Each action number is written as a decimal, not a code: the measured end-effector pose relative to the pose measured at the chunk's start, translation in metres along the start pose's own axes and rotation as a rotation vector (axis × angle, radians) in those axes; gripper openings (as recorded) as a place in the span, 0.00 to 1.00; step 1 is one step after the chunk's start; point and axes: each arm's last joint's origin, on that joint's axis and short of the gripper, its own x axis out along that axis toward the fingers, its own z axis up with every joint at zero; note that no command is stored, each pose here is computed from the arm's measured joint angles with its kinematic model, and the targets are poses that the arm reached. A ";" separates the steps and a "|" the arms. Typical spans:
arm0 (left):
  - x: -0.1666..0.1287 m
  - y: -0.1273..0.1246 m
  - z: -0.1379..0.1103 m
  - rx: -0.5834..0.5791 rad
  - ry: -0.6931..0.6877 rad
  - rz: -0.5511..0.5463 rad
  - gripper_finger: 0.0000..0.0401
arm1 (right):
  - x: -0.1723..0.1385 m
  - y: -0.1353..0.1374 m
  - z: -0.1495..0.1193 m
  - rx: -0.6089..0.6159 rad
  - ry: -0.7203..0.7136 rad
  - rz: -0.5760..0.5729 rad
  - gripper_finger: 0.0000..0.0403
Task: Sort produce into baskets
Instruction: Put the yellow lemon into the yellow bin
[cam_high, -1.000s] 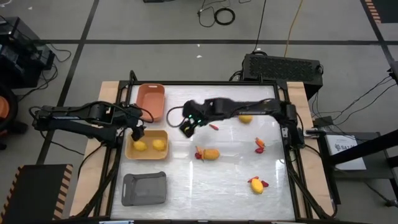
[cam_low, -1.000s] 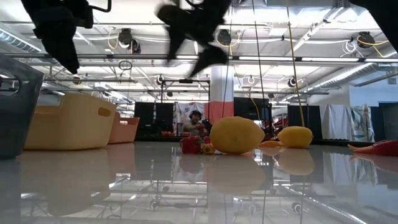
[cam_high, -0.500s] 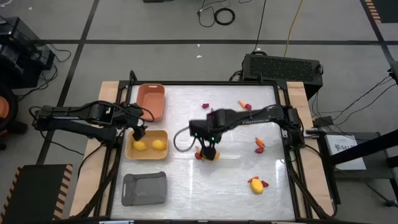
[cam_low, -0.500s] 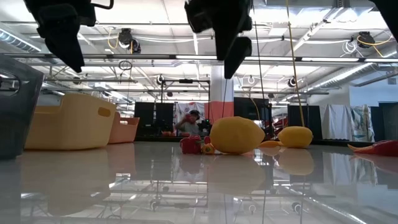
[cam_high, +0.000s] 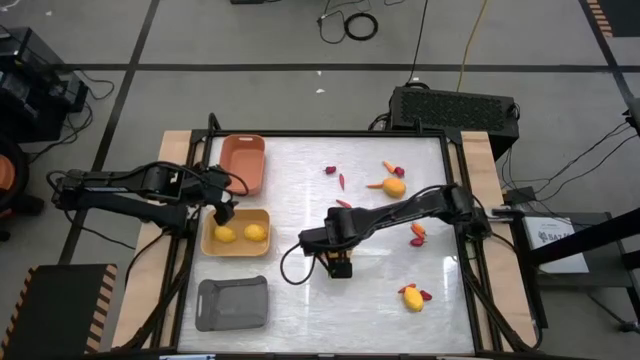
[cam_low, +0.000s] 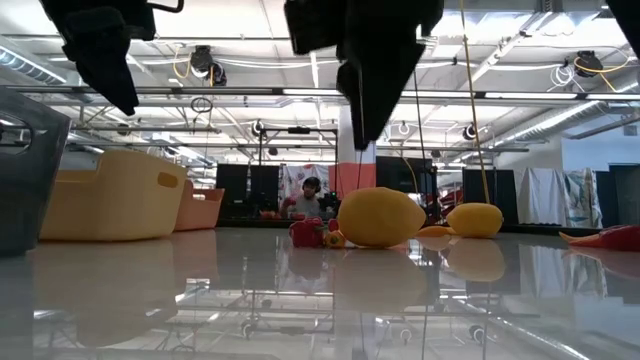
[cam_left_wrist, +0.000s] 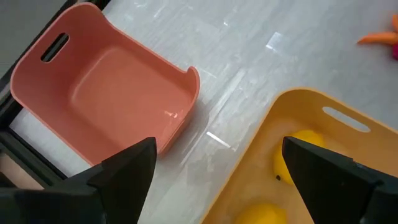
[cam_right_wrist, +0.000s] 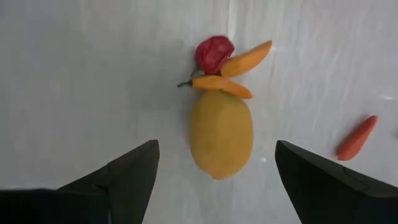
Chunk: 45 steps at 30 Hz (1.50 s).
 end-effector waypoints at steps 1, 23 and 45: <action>0.000 0.000 0.000 0.002 -0.002 0.000 0.88 | 0.004 0.000 0.000 -0.001 0.012 -0.002 0.78; 0.000 0.000 0.000 0.023 -0.005 0.002 0.88 | 0.069 -0.004 0.008 0.022 0.174 -0.039 0.78; 0.000 -0.001 0.001 0.046 -0.015 -0.004 0.88 | 0.064 -0.003 0.007 0.088 0.207 0.013 0.53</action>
